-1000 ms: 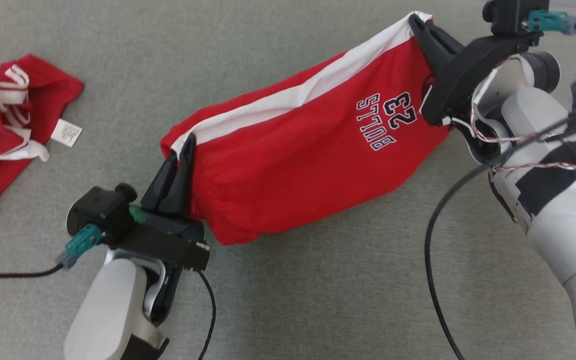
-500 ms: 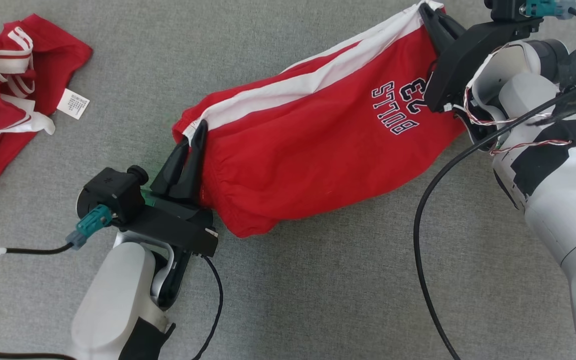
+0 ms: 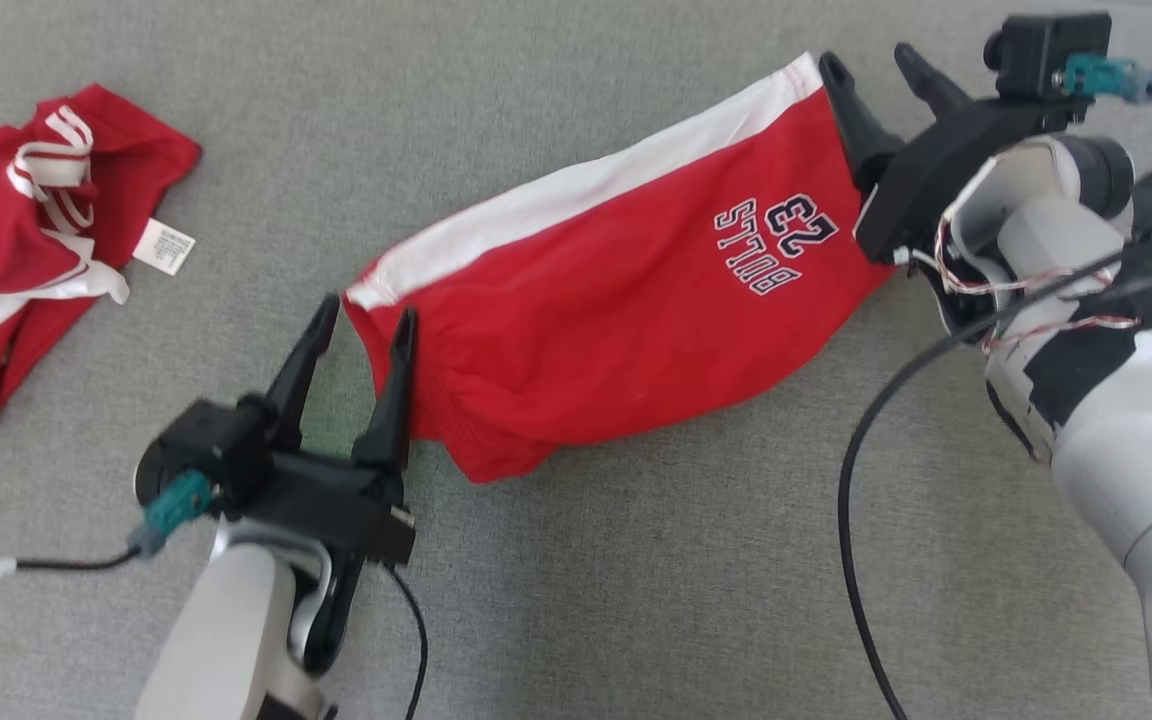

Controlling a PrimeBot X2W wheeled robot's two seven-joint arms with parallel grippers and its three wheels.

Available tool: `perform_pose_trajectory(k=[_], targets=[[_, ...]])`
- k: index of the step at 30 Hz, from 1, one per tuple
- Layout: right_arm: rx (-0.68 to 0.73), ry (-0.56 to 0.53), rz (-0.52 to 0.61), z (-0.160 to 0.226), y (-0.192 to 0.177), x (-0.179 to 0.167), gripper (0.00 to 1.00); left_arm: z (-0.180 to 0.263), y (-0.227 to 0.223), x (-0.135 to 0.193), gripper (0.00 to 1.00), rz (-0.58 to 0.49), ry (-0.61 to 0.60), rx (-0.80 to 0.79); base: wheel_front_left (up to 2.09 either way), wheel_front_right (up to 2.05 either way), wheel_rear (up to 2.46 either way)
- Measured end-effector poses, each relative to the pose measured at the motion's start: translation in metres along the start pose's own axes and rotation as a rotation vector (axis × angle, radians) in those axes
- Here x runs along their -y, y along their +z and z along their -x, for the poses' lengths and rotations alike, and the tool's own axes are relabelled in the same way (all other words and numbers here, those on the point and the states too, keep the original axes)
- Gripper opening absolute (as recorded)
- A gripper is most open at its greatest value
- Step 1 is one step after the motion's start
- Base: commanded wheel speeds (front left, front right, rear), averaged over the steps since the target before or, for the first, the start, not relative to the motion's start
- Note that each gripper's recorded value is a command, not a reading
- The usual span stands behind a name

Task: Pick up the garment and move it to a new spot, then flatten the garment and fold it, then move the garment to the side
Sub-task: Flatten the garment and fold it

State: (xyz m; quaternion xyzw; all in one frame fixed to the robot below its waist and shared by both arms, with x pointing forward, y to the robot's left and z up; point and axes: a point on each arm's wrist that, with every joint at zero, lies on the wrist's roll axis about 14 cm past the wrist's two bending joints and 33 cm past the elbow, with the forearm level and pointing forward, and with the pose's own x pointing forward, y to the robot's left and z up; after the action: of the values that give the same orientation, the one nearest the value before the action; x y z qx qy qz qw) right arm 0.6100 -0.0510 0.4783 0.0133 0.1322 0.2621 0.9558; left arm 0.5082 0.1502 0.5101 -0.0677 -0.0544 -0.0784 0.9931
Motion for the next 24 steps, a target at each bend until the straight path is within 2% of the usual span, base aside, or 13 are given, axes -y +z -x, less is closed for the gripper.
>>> perform_pose_trajectory(k=[8, 16, 24], targets=[[0.065, -0.013, -0.019, 0.031, 0.009, -0.001, 1.0, 0.028, 0.021, -0.003, 1.0, -0.025, 0.04, 0.049, 0.0, 0.0, 0.0], [0.071, -0.067, -0.015, 0.069, 0.0, 0.014, 1.0, 0.058, 0.057, -0.01, 1.0, -0.074, 0.107, 0.146, 0.0, 0.0, 0.0], [0.087, -0.123, -0.07, 0.104, -0.016, 0.025, 1.0, 0.089, 0.067, -0.015, 1.0, -0.091, 0.169, 0.164, 0.0, 0.0, 0.0]])
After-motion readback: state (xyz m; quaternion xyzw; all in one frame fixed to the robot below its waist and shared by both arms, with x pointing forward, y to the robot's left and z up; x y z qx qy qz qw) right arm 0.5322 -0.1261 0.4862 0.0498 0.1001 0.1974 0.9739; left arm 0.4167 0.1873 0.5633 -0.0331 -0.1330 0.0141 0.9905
